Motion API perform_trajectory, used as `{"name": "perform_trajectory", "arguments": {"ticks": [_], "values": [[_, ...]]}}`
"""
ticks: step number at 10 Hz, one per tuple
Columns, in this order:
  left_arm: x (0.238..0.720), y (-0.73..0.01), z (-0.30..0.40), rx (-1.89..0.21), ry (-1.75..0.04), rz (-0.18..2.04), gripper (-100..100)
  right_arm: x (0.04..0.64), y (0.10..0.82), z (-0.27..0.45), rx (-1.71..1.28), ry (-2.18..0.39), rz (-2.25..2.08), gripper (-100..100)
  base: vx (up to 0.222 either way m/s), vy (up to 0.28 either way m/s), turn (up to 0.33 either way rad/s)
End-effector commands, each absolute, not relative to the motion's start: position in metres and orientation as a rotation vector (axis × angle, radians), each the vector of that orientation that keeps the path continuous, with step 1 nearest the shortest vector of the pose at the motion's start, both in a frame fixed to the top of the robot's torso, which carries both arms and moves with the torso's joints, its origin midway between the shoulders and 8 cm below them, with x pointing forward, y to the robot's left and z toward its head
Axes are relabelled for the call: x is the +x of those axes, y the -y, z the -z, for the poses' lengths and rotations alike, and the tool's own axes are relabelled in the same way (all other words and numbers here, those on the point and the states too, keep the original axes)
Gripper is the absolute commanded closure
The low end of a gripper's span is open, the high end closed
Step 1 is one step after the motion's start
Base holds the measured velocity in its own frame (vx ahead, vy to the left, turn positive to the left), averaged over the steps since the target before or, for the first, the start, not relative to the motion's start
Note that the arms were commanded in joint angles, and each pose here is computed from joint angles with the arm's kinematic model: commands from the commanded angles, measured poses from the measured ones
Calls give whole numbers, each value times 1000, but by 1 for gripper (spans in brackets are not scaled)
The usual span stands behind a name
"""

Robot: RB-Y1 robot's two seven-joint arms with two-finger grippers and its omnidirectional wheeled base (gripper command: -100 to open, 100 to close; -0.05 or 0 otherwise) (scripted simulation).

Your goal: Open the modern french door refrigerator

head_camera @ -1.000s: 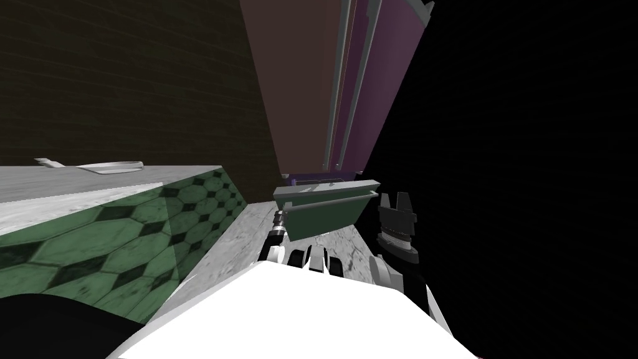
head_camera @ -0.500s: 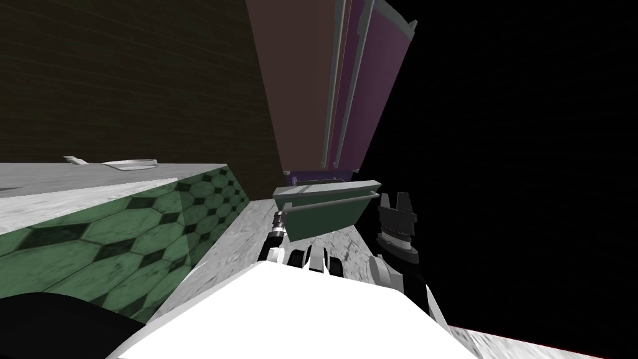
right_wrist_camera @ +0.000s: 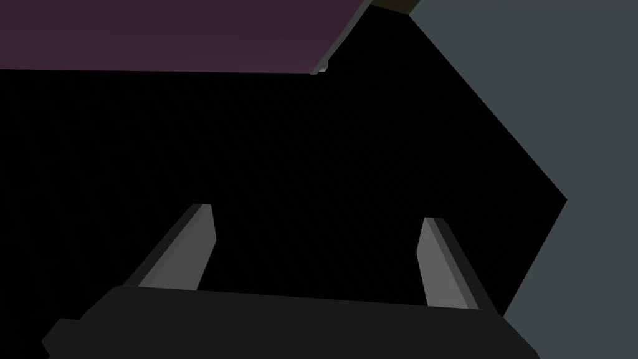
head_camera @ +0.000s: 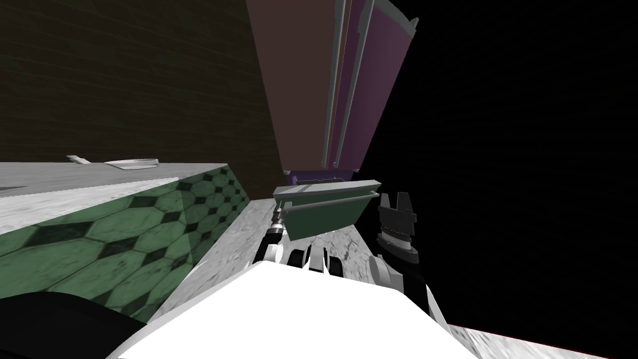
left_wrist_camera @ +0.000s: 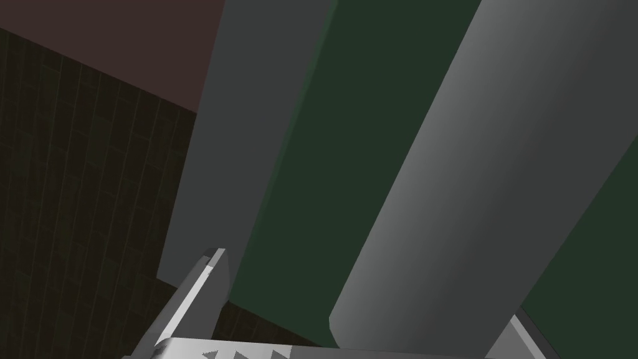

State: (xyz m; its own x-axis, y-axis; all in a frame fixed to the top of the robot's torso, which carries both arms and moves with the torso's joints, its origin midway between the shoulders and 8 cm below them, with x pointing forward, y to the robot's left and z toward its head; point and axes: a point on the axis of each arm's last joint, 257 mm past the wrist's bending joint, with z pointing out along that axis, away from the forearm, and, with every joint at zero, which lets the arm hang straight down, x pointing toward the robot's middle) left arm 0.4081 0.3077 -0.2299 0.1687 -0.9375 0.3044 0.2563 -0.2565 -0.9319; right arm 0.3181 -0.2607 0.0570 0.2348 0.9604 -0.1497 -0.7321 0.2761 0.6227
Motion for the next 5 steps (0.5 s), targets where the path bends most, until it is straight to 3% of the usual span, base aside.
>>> {"name": "perform_trajectory", "arguments": {"ticks": [1,5], "values": [[412,-306,216,-1317,-731,1361,-100,318,261,-57,476,-570,-1223,0,0,0,0],[414,-307,200,-1316,-733,1364,-100,318,261,-57,476,-570,-1223,0,-11,-5,5]]}}
